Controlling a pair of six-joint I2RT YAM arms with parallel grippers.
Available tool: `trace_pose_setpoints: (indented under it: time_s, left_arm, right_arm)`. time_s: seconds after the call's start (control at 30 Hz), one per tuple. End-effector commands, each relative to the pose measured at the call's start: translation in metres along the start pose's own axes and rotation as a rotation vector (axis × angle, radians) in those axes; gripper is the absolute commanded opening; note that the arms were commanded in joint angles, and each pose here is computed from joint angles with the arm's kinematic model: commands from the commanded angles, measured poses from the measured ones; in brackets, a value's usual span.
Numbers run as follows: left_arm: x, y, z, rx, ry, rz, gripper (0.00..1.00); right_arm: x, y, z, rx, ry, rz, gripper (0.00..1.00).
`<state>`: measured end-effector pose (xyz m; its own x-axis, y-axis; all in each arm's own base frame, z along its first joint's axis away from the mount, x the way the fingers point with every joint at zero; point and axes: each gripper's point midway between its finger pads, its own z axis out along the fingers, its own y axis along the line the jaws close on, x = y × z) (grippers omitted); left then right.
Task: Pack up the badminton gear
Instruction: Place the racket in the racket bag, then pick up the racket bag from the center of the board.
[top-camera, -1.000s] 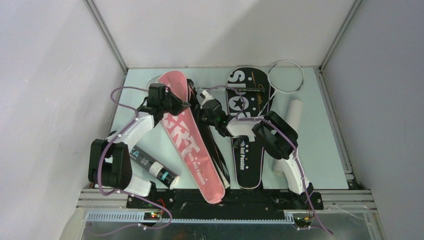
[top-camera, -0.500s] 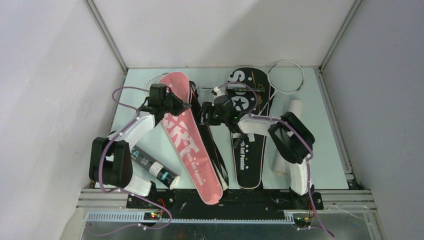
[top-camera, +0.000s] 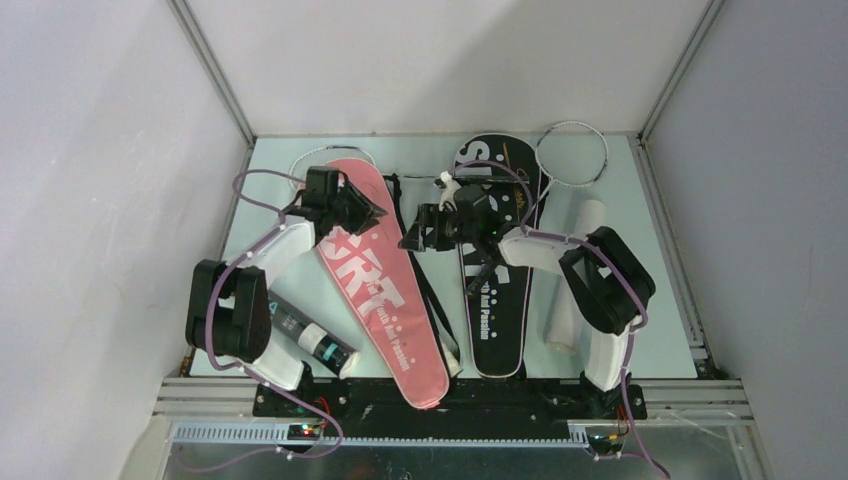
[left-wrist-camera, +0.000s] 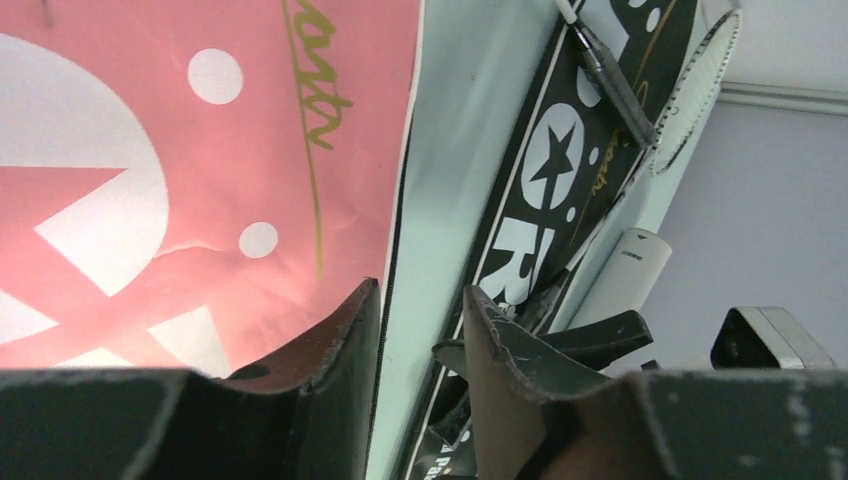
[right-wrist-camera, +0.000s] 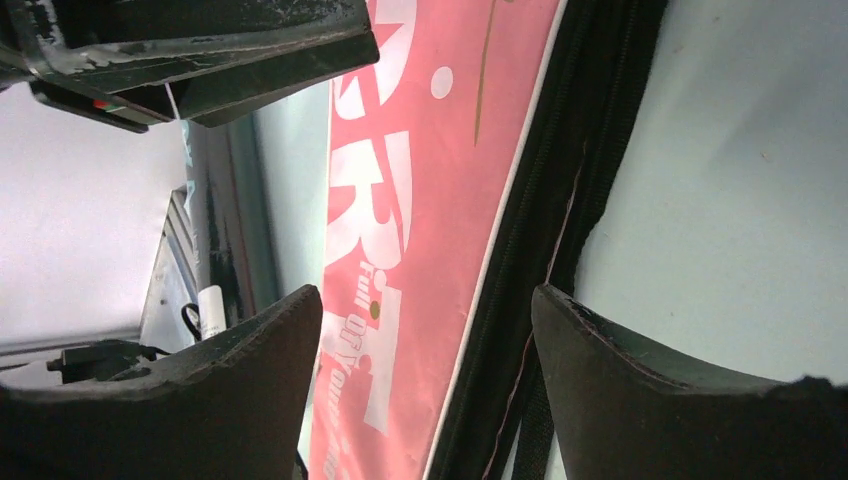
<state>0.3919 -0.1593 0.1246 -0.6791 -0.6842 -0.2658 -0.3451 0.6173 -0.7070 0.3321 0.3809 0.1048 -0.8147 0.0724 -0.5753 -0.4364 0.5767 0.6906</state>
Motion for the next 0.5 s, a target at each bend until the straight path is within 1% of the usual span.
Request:
trace_pose_setpoints:
  time_s: [0.0, 0.1, 0.27, 0.37, 0.47]
  left_arm:
    - [-0.015, -0.004, -0.014, -0.02, -0.044, 0.08, 0.42]
    - [-0.019, 0.006, -0.02, -0.057, -0.061, 0.091, 0.43]
    - [-0.022, 0.04, -0.027, -0.162, -0.075, 0.113, 0.44]
    - [-0.021, 0.053, -0.028, -0.189, -0.077, 0.117, 0.45]
    - [-0.022, 0.062, -0.03, -0.214, -0.09, 0.131, 0.45]
  right_arm:
    - [-0.005, 0.006, 0.021, -0.094, 0.013, -0.055, 0.77]
    - [0.004, -0.007, 0.036, -0.081, 0.05, -0.053, 0.75]
    - [0.006, -0.015, 0.052, -0.046, 0.067, -0.063, 0.74]
    - [0.019, -0.025, 0.062, -0.006, 0.111, -0.058, 0.74]
    - [0.03, -0.026, 0.07, -0.009, 0.143, -0.05, 0.74]
